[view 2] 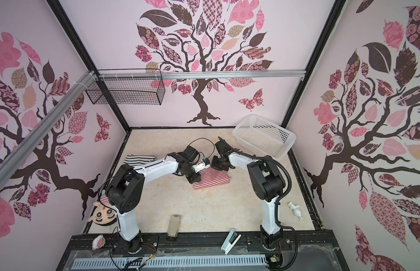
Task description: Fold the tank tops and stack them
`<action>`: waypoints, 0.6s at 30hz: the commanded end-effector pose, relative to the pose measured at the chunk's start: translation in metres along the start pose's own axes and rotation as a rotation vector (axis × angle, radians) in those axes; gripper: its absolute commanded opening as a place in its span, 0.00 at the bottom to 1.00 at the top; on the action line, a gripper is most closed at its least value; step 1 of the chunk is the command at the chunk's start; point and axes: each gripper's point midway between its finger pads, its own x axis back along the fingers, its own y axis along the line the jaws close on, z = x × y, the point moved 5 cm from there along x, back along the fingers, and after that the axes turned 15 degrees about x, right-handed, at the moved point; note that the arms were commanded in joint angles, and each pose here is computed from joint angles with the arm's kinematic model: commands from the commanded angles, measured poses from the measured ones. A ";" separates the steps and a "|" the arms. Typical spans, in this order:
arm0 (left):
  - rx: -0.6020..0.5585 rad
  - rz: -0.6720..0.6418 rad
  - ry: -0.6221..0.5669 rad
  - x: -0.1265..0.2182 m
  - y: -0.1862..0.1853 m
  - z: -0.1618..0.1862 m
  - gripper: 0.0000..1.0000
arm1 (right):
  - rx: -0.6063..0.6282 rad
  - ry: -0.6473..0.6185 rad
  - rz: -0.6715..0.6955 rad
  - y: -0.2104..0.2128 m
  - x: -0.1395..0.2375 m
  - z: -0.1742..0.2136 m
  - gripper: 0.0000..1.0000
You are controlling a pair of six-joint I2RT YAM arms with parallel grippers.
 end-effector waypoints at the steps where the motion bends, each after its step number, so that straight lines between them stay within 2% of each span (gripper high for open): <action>1: 0.020 -0.019 0.037 -0.012 0.005 0.011 0.23 | -0.050 0.000 0.055 -0.019 -0.005 -0.014 0.00; 12: 0.043 -0.055 0.084 -0.026 0.013 0.018 0.22 | -0.053 0.013 0.135 -0.035 -0.025 -0.033 0.00; 15: 0.046 -0.065 0.097 -0.028 0.015 0.019 0.22 | -0.036 -0.019 0.151 -0.033 -0.011 -0.037 0.00; 18: 0.047 -0.075 0.087 -0.024 0.015 0.016 0.22 | 0.008 -0.089 0.118 -0.016 0.022 -0.033 0.02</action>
